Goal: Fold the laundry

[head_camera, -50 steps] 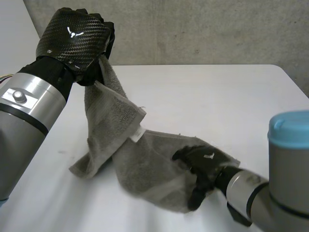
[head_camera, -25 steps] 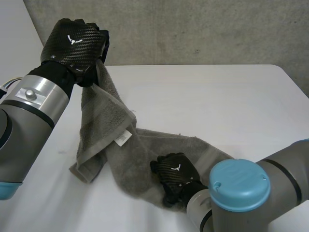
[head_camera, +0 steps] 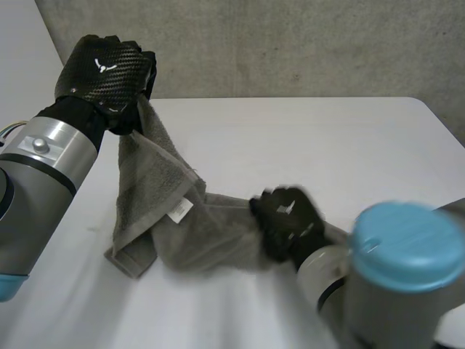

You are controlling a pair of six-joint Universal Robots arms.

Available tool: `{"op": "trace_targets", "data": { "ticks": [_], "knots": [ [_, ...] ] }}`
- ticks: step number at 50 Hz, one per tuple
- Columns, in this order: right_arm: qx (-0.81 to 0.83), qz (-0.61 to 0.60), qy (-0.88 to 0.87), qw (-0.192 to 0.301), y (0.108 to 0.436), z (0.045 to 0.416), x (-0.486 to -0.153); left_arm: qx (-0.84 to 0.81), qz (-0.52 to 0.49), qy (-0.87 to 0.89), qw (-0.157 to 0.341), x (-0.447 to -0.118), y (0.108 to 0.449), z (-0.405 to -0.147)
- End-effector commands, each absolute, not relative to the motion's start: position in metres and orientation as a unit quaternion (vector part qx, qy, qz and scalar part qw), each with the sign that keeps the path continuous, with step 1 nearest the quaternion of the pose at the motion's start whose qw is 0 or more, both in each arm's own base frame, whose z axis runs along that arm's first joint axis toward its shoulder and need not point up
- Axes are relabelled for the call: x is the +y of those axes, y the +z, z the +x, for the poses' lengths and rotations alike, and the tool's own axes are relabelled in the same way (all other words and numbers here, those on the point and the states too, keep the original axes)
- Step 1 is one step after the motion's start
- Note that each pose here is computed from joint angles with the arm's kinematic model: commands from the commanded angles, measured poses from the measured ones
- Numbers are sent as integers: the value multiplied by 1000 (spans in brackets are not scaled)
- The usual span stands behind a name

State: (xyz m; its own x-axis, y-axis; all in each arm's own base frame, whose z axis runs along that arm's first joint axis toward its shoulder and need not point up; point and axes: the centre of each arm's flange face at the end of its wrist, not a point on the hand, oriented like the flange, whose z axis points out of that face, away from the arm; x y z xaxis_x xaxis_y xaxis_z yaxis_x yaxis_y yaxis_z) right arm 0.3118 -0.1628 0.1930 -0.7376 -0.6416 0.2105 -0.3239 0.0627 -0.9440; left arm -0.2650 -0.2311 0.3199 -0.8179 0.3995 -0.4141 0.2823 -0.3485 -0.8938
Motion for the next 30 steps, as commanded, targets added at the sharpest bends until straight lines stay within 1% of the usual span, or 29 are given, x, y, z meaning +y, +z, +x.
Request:
{"op": "trace_targets", "data": {
  "ticks": [1,3,4,5,6,8,9,11,12,13,14,15,16,17,18,20,21,22,23,24,25,26,27,28,29,30],
  "knots": [
    [697,-380,-607,39,245,268,-192,-602,-303,738,24,-235,303,-253],
    [691,-415,-592,-6,253,251,-203,-635,-310,708,20,-233,289,-246],
    [691,-415,-592,-7,253,251,-203,-635,-310,707,19,-233,289,-246],
    [689,-423,-587,-31,257,242,-212,-655,-315,687,19,-231,280,-243],
    [689,-423,-587,-31,257,242,-212,-655,-316,687,19,-231,279,-243],
    [688,-430,-580,-77,261,224,-227,-696,-333,636,23,-225,256,-241],
    [688,-430,-580,-77,261,224,-227,-696,-333,636,23,-225,256,-241],
    [687,-440,-570,-100,259,217,-233,-737,-355,575,24,-222,227,-241],
    [687,-440,-570,-100,259,217,-233,-737,-355,575,24,-222,226,-241],
    [686,-445,-565,-103,257,216,-234,-751,-365,551,24,-223,214,-241],
    [688,-450,-561,-100,253,217,-236,-751,-365,550,24,-223,214,-241],
    [688,-450,-561,-100,253,217,-236,-760,-374,531,24,-224,203,-243],
    [693,-453,-552,-95,244,220,-241,-760,-375,531,24,-224,203,-243],
    [700,-457,-541,-93,233,223,-250,-766,-382,516,23,-230,190,-246],
    [701,-457,-540,-93,233,223,-250,-766,-382,516,23,-230,189,-246],
    [696,-452,-550,-95,229,233,-276,-755,-386,530,21,-249,188,-255],
    [696,-452,-550,-95,229,234,-276,-754,-386,531,21,-249,188,-255],
    [685,-448,-567,-94,232,243,-286,-740,-384,552,16,-263,195,-261],
    [669,-434,-595,-100,242,251,-300,-718,-380,583,10,-278,207,-267],
    [668,-434,-596,-100,243,251,-300,-718,-380,583,10,-278,208,-267],
    [644,-406,-637,-117,261,255,-320,-688,-373,623,3,-294,228,-274],
    [611,-368,-688,-137,287,259,-338,-649,-359,671,-7,-311,256,-281],
    [610,-368,-688,-137,287,259,-338,-649,-359,671,-7,-311,256,-281],
    [571,-322,-739,-157,316,261,-353,-602,-339,723,-17,-325,291,-286],
    [571,-322,-739,-158,316,261,-353,-602,-338,723,-17,-325,291,-286],
    [523,-273,-789,-172,348,261,-363,-551,-316,772,-22,-335,327,-290]
  ]
}}
